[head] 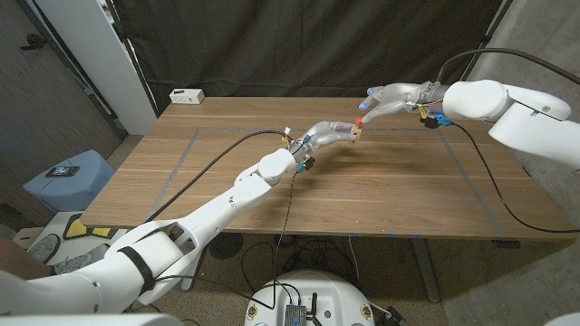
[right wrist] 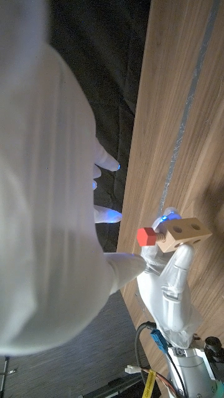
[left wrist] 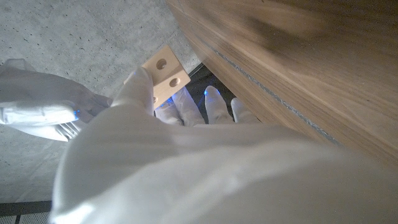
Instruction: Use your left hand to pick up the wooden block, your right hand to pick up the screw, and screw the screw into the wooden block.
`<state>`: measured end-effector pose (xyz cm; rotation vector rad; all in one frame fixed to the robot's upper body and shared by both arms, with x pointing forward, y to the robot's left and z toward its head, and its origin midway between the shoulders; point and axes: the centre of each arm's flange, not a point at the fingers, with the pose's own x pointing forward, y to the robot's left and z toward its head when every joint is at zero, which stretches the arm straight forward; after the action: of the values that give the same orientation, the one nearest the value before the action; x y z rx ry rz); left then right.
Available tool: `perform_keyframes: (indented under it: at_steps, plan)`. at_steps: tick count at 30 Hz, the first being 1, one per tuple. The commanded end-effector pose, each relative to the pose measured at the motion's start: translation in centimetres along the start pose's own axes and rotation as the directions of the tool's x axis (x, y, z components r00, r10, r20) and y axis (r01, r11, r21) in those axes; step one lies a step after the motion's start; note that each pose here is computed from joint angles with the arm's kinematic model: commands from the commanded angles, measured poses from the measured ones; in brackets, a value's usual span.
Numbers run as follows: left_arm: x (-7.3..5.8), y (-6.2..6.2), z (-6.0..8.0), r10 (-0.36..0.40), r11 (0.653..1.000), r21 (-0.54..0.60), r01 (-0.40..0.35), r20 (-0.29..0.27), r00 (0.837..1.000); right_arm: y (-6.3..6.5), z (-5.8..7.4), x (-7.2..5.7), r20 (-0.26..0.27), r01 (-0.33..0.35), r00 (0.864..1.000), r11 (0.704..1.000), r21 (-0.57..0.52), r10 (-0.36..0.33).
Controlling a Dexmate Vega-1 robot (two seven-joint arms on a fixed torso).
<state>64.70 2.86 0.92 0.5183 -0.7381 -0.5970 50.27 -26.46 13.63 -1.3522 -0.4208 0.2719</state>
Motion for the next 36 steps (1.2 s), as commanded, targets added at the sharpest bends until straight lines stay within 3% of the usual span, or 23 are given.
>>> perform_keyframes:
  at_steps: [1, 11, 36]
  plan:
    - [-0.03, -0.17, 0.10, -0.002, 1.000, 0.003, 0.002, 0.002, 1.000, -0.34, 1.48, 0.54, -0.001, -0.028, 1.000, 0.997, -0.067, 0.028]
    - [0.10, -0.15, 0.19, -0.006, 1.000, 0.010, 0.006, 0.006, 1.000, -0.32, 2.08, 1.03, -0.015, -0.047, 0.999, 0.992, -0.121, 0.046]
    - [-0.05, -0.34, 0.30, -0.013, 1.000, 0.011, 0.013, 0.006, 1.000, 0.49, 2.03, 1.36, -0.032, -0.042, 0.999, 0.987, -0.154, 0.038]
